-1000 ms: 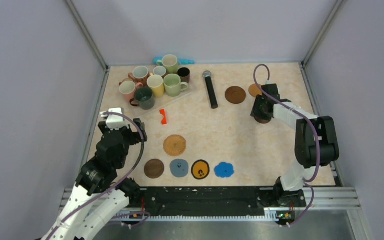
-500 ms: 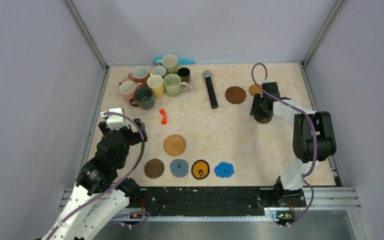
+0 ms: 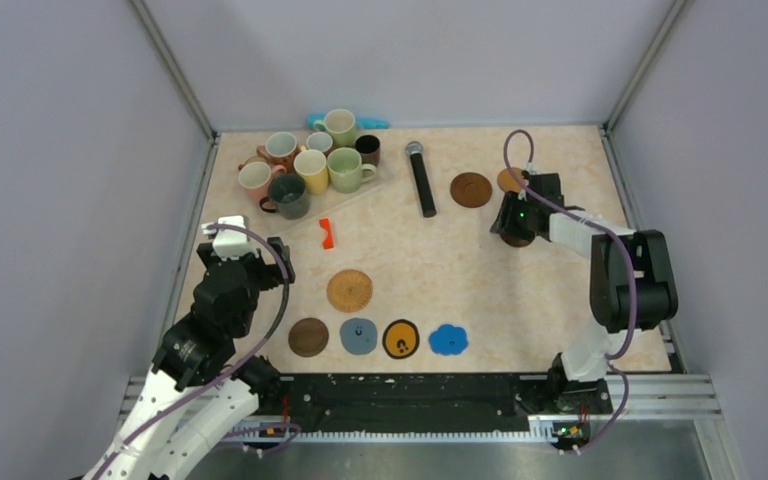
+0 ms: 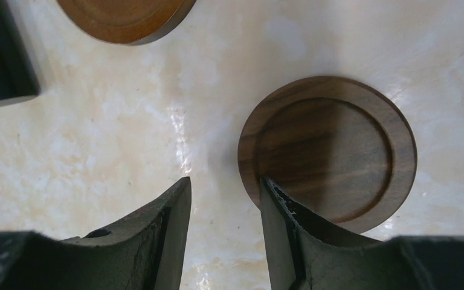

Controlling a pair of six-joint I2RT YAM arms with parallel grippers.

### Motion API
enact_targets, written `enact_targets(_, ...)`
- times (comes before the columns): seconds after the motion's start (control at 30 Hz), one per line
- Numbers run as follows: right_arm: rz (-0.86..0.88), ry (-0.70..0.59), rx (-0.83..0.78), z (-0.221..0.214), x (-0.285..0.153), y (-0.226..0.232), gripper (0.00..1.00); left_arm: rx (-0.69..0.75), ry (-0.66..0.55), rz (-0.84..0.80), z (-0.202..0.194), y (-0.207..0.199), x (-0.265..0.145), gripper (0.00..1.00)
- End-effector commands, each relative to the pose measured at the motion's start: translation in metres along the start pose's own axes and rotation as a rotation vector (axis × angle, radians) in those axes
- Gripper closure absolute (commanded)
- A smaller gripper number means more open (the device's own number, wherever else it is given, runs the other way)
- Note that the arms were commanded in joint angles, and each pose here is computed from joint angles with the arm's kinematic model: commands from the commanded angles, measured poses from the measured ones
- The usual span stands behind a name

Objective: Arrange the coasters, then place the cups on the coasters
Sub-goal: Move the coaster to the center of the board.

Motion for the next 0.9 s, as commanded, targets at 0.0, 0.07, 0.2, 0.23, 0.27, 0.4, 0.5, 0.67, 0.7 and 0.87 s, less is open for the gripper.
enact_targets(0.0,0.134,0.073,0.026,-0.029,-0.009,0.02,0.55,-0.004,-0.026,-0.007,0.004,-0.004,0.004,0.04)
enact_targets(0.07,0.163,0.08,0.021,-0.034,-0.012,0.028,0.55,-0.005,-0.026,-0.007,0.004,-0.004,0.004,0.04)
enact_targets(0.2,0.221,0.095,-0.003,-0.048,-0.016,0.05,0.55,-0.004,-0.027,-0.006,0.004,-0.004,0.004,0.05)
enact_targets(0.23,0.234,0.1,-0.012,-0.051,-0.017,0.057,0.55,-0.006,-0.029,-0.004,0.005,-0.003,0.004,0.05)
enact_targets(0.27,0.245,0.107,-0.018,-0.055,-0.017,0.064,0.55,-0.005,-0.028,-0.003,0.004,-0.003,0.004,0.05)
enact_targets(0.4,0.308,0.136,-0.056,-0.074,-0.019,0.098,0.55,-0.005,-0.028,-0.003,0.004,-0.003,0.004,0.05)
enact_targets(0.5,0.356,0.146,-0.081,-0.087,-0.021,0.124,0.55,-0.005,-0.028,-0.003,0.004,-0.003,0.004,0.05)
enact_targets(0.67,0.42,0.167,-0.132,-0.104,-0.026,0.166,0.55,-0.005,-0.027,-0.005,0.004,-0.003,0.004,0.05)
enact_targets(0.7,0.432,0.171,-0.145,-0.106,-0.026,0.175,0.55,-0.005,-0.027,-0.005,0.004,-0.003,0.004,0.05)
enact_targets(0.87,0.499,0.178,-0.203,-0.115,-0.027,0.217,0.56,-0.007,-0.029,-0.005,0.005,-0.003,0.003,0.05)
Point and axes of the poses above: each gripper's point midway between its finger pads, its own x axis out along the fingers, its own y axis along the line the jaws close on, z = x × y, the point moved 6 cm from there along -x, back along the fingers, and after that the axes turned 11 degrees about -x, right-handed, at the moved point
